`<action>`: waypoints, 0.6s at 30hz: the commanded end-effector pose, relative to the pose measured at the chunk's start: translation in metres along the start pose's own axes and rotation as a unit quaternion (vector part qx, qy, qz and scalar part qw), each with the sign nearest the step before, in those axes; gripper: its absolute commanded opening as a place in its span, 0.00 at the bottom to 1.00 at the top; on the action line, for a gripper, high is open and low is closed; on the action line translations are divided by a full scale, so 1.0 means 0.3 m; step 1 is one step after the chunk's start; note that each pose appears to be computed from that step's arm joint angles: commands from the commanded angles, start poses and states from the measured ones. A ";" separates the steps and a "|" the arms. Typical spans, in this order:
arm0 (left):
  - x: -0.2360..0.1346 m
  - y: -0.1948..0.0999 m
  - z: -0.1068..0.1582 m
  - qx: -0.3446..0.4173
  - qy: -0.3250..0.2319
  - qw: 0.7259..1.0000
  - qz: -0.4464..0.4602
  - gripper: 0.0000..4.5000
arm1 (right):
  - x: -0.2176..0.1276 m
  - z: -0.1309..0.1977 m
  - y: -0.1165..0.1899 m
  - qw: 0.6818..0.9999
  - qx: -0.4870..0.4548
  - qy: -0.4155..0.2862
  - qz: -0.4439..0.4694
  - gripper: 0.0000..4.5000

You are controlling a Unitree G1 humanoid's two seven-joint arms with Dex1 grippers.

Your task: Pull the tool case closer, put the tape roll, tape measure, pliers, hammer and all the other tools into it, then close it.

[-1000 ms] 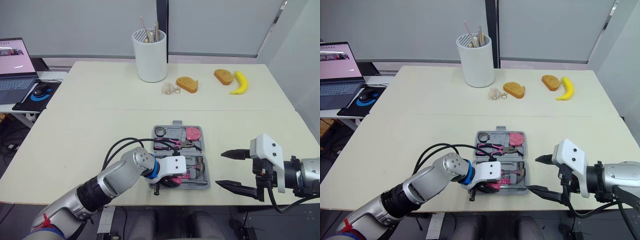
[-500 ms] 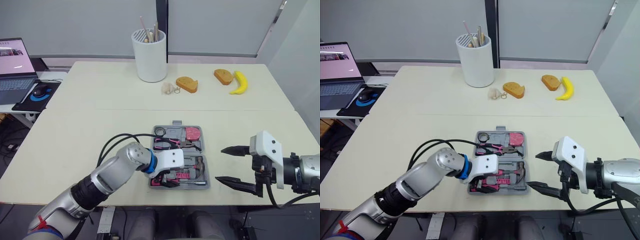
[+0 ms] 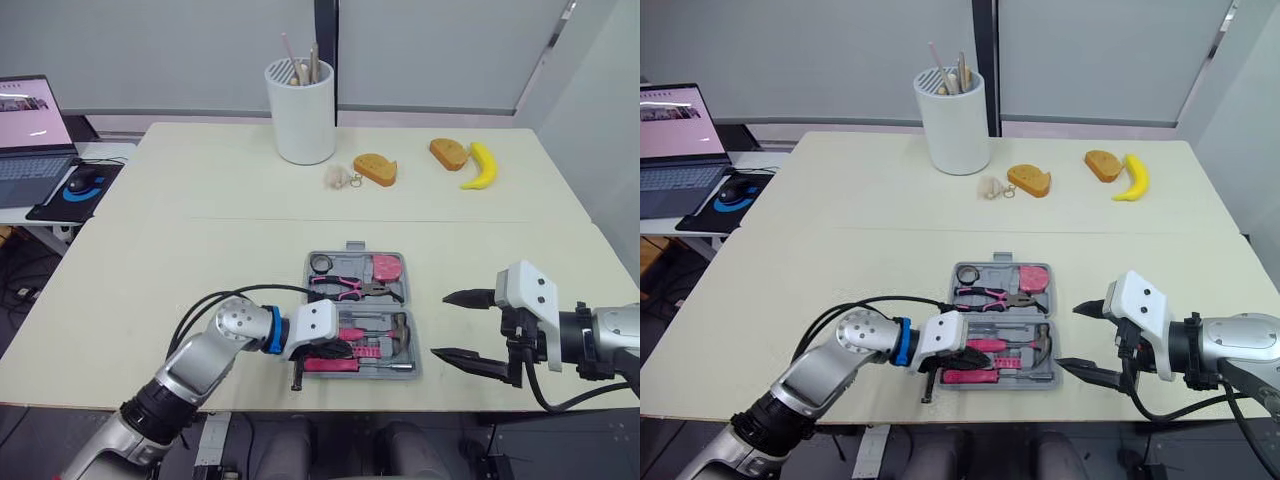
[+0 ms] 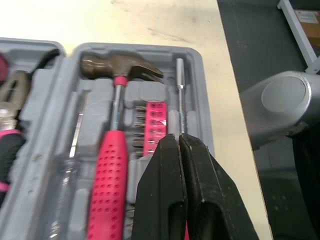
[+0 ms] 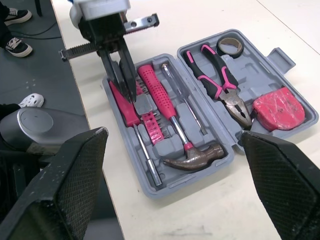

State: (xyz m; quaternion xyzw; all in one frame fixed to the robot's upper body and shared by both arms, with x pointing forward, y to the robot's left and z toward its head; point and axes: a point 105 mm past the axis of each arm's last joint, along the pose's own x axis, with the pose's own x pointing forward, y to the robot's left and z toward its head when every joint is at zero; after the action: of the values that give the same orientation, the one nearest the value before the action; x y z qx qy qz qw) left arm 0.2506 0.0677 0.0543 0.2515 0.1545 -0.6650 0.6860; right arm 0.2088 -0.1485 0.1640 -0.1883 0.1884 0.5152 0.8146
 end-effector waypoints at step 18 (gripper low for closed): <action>0.020 -0.016 0.001 0.008 -0.016 1.000 0.003 0.00 | -0.002 -0.028 -0.047 0.999 -0.031 0.028 -0.028 1.00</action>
State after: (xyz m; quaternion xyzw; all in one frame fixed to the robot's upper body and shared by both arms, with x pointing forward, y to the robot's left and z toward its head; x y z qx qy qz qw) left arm 0.2461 0.0642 0.0359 0.2511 0.1590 -0.6656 0.6846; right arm 0.2163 -0.1554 0.1575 -0.2059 0.1950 0.5001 0.8182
